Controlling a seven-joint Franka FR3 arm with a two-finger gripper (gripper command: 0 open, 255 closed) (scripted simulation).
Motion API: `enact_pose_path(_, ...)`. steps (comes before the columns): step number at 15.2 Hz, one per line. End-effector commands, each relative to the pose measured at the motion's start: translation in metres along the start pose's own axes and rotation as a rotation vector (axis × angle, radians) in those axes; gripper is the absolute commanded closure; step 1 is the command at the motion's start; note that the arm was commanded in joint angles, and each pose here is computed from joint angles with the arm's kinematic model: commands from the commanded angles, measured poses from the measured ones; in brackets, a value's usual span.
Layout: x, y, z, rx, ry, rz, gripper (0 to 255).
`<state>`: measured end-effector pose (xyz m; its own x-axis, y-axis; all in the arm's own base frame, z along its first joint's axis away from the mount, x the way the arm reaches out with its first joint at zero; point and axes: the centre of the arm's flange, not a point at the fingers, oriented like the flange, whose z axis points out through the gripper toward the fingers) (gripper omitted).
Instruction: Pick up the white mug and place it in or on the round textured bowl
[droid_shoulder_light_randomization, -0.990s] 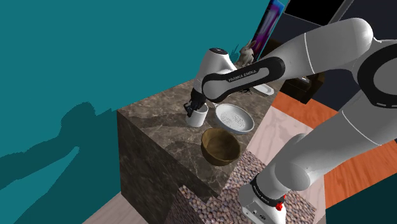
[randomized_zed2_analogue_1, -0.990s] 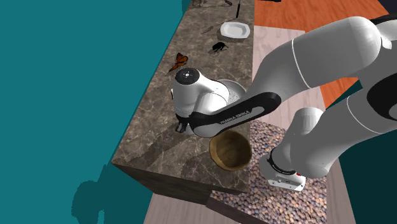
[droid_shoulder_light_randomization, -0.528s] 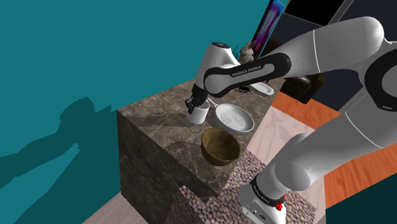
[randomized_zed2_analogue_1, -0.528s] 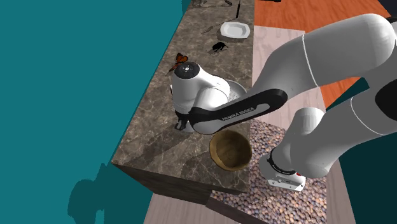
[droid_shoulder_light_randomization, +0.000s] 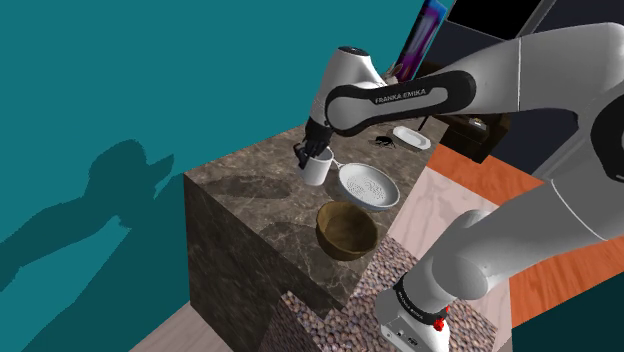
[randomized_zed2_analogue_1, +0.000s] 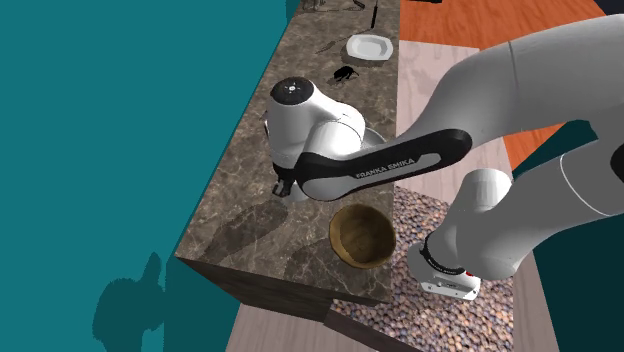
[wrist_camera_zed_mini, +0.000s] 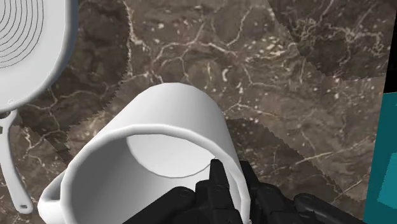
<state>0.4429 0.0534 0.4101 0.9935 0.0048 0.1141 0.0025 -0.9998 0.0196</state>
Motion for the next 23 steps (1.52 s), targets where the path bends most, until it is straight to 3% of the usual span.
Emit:
enact_pose_path(1, 0.001, 0.001, -0.010, 0.000, 0.000, 0.000, 255)
enact_pose_path(20, 0.012, 0.003, -0.107, 0.000, 0.000, 0.000, 255)
enact_pose_path(23, -0.025, -0.009, -0.115, 0.000, 0.000, 0.000, 255)
